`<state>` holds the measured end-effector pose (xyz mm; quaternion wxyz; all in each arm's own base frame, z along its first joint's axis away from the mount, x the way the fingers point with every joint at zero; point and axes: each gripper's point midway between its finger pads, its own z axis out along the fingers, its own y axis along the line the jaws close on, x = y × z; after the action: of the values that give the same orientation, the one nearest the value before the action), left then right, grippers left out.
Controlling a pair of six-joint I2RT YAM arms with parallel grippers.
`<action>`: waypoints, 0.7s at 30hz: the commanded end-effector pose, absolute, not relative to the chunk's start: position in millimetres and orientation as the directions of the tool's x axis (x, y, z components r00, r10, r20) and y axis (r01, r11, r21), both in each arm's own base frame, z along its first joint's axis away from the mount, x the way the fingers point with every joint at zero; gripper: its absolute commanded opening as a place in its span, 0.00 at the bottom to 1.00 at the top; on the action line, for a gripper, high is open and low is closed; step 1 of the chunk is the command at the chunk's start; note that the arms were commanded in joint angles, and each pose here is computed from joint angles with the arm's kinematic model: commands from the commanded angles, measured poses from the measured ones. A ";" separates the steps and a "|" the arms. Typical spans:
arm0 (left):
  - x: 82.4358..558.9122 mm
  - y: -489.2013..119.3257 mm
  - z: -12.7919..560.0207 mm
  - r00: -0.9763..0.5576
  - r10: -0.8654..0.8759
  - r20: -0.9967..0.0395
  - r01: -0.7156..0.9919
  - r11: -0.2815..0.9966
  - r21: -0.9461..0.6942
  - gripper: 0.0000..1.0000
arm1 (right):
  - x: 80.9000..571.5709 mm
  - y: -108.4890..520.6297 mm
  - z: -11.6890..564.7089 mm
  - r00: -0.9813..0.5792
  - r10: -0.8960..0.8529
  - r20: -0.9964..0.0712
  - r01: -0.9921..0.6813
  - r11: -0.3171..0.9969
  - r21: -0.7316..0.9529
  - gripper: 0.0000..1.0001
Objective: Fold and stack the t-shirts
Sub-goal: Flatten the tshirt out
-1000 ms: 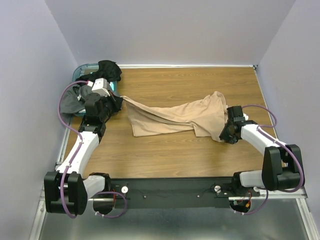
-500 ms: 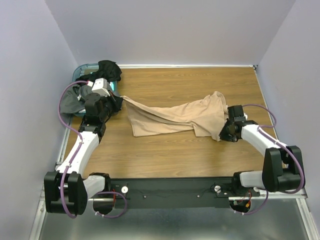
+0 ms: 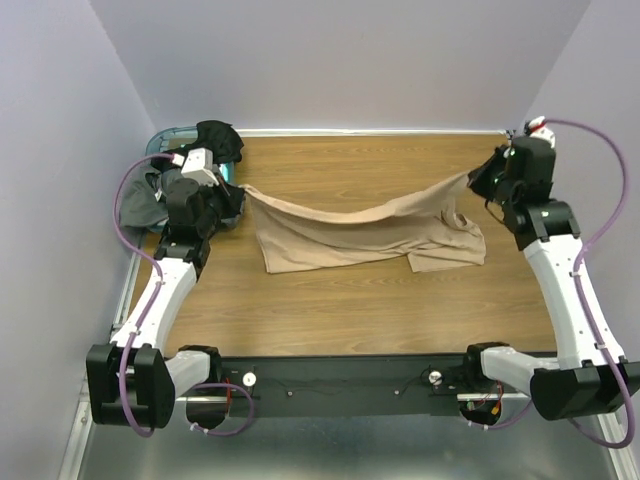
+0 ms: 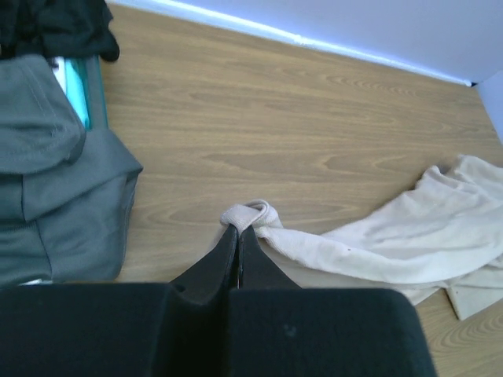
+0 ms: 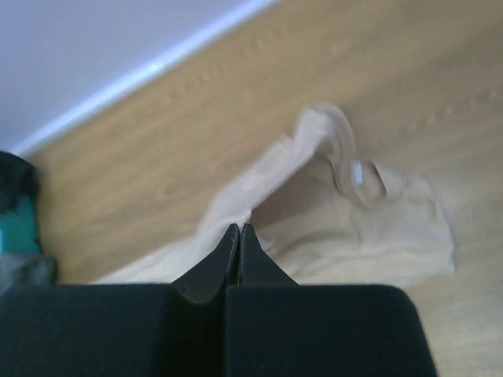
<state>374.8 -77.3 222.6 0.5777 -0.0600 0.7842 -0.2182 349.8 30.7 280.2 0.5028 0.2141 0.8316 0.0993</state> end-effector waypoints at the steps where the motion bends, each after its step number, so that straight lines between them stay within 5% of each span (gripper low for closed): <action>1: 390.6 -72.3 279.9 -0.219 -0.324 -0.920 0.191 0.911 -0.366 0.00 | 360.7 17.1 336.4 -0.310 0.402 -0.862 0.248 0.909 0.335 0.00; 8: 392.0 -84.2 385.9 -0.101 -0.294 -0.950 0.314 0.897 -0.311 0.00 | 359.9 12.5 479.3 -0.035 0.370 -0.928 0.139 0.922 0.362 0.01; 21: 275.6 -84.4 533.5 0.205 -0.322 -0.924 0.439 0.874 -0.207 0.00 | 212.6 -2.5 690.5 0.493 0.309 -0.813 -0.062 0.945 0.321 0.00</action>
<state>311.6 -83.5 511.8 0.7608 0.0356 0.6019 -0.2402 255.2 3.9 651.9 0.8146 0.1438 0.5492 0.1191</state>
